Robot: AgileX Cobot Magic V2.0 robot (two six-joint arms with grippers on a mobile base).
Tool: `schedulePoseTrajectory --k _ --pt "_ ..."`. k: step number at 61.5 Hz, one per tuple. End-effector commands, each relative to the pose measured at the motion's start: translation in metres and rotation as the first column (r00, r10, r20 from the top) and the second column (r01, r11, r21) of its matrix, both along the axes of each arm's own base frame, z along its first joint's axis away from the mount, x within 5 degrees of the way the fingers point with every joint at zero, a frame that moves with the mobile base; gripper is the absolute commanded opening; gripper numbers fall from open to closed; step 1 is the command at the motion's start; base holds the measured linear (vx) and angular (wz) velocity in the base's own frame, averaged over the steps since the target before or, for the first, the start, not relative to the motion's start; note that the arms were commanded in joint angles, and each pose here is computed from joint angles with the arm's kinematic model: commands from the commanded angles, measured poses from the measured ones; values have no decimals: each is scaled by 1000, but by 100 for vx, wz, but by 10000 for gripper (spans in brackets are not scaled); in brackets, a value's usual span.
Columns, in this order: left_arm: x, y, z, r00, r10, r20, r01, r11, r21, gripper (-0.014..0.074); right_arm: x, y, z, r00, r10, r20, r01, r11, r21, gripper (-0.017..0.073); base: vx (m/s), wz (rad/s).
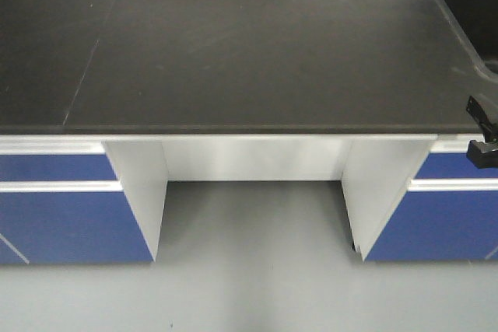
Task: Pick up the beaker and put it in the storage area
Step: 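Drive backward and turn away from the bench holding the beaker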
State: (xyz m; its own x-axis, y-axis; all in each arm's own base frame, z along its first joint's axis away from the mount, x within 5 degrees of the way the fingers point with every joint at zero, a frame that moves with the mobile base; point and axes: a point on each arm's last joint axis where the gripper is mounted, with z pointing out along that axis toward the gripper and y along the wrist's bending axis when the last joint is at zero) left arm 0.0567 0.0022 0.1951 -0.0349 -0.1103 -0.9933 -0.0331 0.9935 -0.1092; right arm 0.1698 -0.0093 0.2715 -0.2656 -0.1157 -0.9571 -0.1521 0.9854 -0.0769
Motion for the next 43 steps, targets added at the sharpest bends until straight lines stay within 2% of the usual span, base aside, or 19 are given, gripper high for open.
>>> schedulePoseTrajectory --k 1,43 --pt "-1 -2 1 997 -18 81 19 1000 -11 -8 2 0 12 999 -1 42 0 1000 19 -3 -31 0" --pt "-1 -2 1 997 -18 81 19 1000 -11 -8 2 0 12 999 -1 42 0 1000 19 -3 -34 -1"
